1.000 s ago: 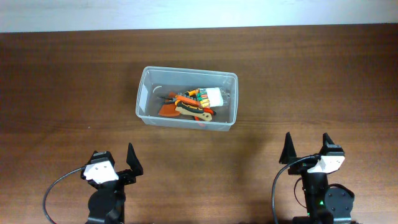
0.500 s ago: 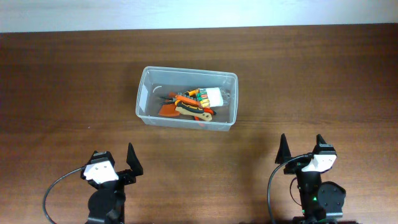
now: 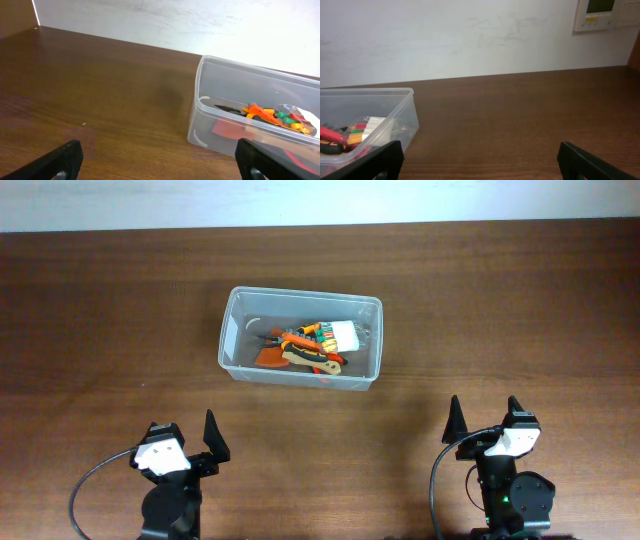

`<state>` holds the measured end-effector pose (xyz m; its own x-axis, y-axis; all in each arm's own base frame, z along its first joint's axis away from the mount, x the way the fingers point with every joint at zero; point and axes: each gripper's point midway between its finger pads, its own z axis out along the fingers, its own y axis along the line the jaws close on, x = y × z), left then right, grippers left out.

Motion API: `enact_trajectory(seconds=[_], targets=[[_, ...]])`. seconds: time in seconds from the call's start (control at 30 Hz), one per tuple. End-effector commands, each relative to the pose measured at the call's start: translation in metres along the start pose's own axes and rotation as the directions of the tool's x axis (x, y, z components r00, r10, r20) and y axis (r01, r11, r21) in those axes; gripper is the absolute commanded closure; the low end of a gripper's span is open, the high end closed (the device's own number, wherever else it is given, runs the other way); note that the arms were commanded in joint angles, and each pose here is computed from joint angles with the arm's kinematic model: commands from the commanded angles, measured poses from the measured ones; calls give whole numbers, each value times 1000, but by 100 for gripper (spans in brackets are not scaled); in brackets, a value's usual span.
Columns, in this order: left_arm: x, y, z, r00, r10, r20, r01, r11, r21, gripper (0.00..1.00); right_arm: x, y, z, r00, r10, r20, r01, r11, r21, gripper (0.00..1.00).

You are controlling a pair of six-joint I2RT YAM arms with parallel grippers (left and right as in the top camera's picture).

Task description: Pack container

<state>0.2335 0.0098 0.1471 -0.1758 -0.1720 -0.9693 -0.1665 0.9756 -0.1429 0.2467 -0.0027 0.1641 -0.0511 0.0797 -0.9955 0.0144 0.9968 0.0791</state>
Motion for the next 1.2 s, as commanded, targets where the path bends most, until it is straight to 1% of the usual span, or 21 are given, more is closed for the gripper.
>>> enact_trajectory(seconds=[0.0, 0.13, 1.17], targets=[[1, 0, 0, 1000, 9, 1, -9, 1000, 1, 1, 1, 0, 0, 1000, 5, 3, -5, 1000, -5, 1], [1, 0, 0, 1000, 9, 1, -9, 1000, 1, 1, 8, -1, 0, 1000, 5, -25, -5, 1000, -1, 1], [1, 0, 0, 1000, 9, 1, -9, 1000, 1, 1, 8, -1, 0, 1000, 5, -26, -5, 1000, -1, 1]])
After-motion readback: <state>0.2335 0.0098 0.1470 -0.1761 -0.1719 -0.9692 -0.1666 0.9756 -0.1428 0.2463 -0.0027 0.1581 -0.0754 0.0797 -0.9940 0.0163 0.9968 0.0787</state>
